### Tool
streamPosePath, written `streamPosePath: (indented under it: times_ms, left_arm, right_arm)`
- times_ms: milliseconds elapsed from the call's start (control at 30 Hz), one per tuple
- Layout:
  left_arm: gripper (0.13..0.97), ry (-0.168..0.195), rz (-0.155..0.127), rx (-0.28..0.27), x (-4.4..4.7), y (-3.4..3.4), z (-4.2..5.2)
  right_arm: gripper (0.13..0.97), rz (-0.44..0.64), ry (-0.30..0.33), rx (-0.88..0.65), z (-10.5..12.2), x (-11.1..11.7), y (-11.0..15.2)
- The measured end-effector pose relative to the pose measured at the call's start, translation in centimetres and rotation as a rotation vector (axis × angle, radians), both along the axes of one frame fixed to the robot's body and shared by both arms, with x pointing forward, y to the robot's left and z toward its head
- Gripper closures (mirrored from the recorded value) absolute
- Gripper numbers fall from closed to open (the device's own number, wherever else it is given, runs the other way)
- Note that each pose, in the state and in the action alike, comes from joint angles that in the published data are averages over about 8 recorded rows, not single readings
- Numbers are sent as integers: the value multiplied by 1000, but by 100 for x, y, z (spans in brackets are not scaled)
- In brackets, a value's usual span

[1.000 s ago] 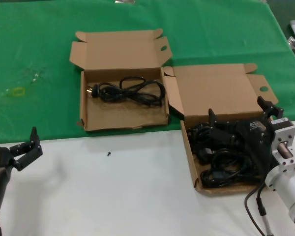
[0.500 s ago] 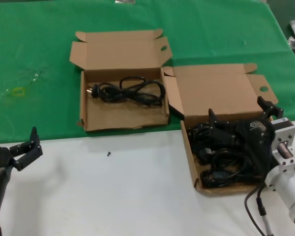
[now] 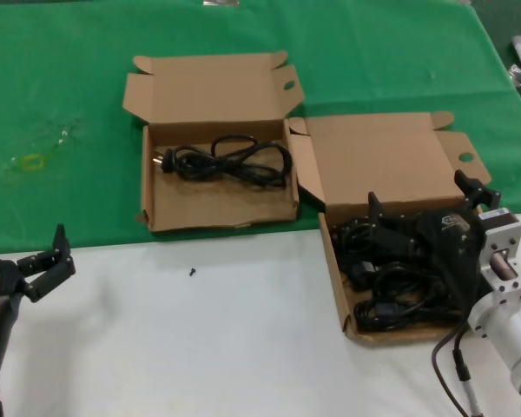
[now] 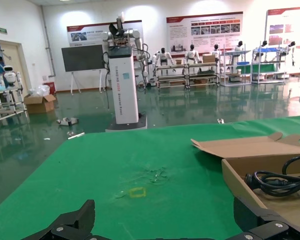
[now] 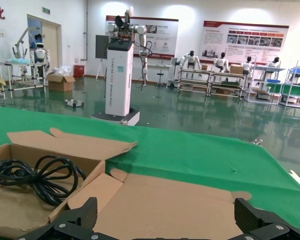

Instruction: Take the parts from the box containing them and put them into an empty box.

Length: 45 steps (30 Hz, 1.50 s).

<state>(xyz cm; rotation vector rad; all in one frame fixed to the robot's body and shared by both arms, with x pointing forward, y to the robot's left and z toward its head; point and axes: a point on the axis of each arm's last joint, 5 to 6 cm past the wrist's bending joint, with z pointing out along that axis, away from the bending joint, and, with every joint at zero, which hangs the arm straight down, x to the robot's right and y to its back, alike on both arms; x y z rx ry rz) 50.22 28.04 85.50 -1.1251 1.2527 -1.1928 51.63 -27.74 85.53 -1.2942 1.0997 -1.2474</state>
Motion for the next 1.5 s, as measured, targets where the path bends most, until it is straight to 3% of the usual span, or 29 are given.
streamPosePath:
  times_ms: [1500]
  left_arm:
    - [132, 0, 0, 0, 0, 0, 0]
  right_arm:
    - [130, 0, 0, 0, 0, 0, 0]
